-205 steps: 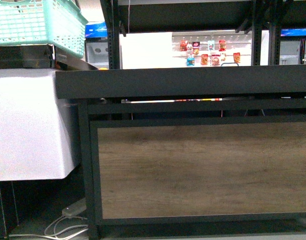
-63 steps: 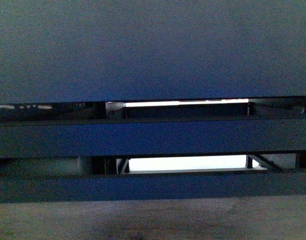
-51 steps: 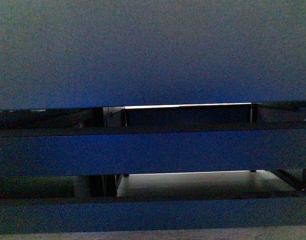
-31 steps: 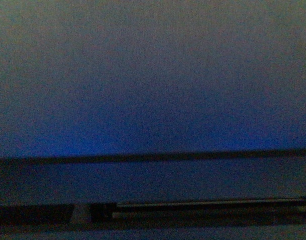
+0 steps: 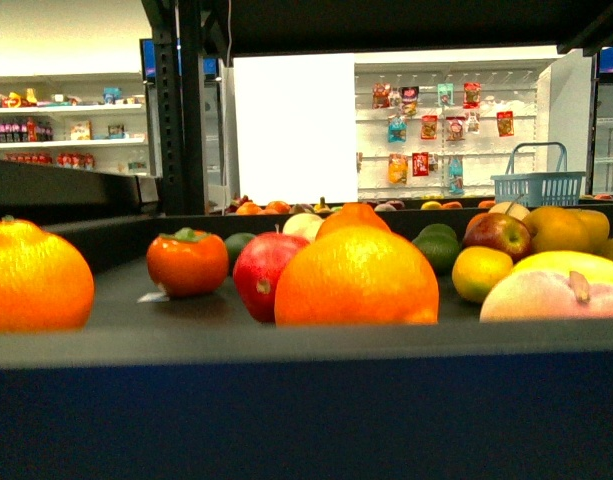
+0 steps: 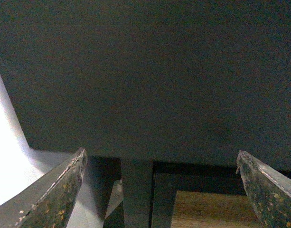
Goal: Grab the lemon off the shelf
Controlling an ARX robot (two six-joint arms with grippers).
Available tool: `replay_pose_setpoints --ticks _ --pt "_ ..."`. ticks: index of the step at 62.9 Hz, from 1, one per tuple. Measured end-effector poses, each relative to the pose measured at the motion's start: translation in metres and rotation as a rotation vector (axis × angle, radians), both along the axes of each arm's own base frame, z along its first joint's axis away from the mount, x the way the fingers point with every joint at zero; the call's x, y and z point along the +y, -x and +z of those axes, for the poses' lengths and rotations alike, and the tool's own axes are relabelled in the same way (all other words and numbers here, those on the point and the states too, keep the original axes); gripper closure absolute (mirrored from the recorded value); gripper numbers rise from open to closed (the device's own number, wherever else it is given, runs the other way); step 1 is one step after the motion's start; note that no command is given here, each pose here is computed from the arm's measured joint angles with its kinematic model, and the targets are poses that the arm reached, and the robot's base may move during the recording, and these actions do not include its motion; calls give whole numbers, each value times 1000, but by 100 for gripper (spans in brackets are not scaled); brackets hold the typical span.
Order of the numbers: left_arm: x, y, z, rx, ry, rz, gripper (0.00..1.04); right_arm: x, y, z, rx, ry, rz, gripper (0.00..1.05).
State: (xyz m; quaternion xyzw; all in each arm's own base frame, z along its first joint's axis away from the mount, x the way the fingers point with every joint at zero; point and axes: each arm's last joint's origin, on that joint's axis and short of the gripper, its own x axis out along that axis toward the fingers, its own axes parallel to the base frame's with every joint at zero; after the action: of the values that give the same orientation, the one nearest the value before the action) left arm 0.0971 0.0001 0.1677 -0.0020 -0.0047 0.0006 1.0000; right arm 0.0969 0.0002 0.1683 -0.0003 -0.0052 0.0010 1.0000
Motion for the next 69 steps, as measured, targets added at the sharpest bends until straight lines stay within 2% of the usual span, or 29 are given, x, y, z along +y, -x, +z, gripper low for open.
replay_pose_setpoints --ticks 69 --pt "0 0 0 0 0 0 8 0 0 0 0 -1 0 2"
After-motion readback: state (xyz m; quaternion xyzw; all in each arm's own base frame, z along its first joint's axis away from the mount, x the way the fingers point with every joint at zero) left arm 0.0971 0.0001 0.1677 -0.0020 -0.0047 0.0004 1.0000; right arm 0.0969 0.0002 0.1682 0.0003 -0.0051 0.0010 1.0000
